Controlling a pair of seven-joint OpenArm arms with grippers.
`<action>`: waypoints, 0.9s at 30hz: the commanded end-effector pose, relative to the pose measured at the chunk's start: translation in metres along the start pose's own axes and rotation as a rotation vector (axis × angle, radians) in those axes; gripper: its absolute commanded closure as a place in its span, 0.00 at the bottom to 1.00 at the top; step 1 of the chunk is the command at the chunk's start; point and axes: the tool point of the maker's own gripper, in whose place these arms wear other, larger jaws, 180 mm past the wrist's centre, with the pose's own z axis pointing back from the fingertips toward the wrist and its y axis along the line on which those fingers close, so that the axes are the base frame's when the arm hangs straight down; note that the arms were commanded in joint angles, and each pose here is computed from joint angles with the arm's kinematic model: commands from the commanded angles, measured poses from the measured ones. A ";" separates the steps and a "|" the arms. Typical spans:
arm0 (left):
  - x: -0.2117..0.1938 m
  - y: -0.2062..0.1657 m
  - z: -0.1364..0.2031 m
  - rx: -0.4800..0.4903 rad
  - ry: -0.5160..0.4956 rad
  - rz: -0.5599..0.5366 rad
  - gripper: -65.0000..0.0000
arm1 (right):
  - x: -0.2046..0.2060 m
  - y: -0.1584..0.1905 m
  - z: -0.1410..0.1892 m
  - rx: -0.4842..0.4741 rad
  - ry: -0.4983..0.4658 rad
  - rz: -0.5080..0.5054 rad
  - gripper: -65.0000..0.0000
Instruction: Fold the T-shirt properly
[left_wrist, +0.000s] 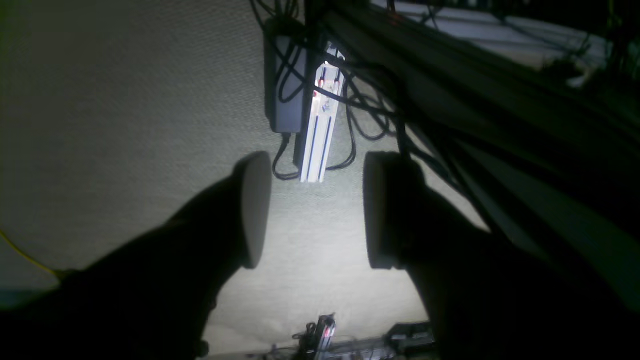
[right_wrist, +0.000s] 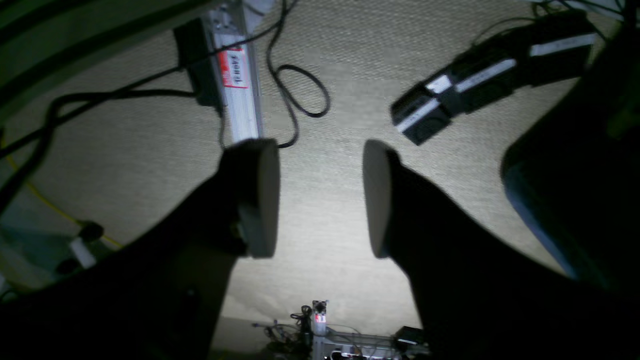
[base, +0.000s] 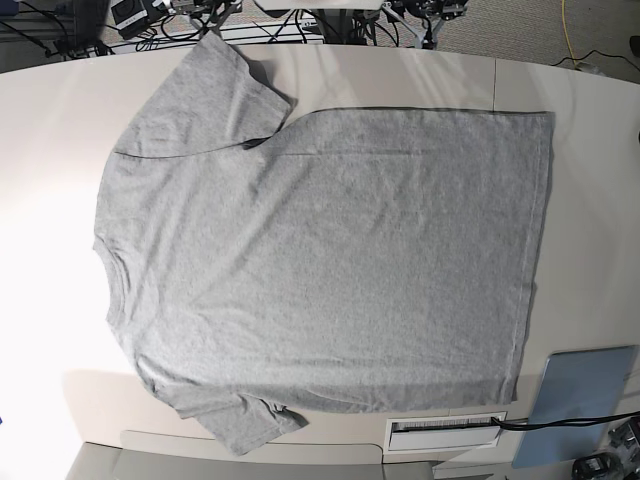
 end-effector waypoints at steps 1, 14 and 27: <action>-0.005 0.002 0.001 0.000 0.001 0.003 0.52 | -0.002 -0.009 0.002 -0.007 0.002 0.004 0.59; -0.022 0.026 0.024 0.031 -0.097 -0.083 0.52 | -0.021 -0.031 0.013 0.028 -0.025 0.028 0.60; -0.021 0.036 0.066 0.013 -0.190 -0.108 0.52 | -0.027 -0.039 0.050 -0.016 -0.182 0.087 0.60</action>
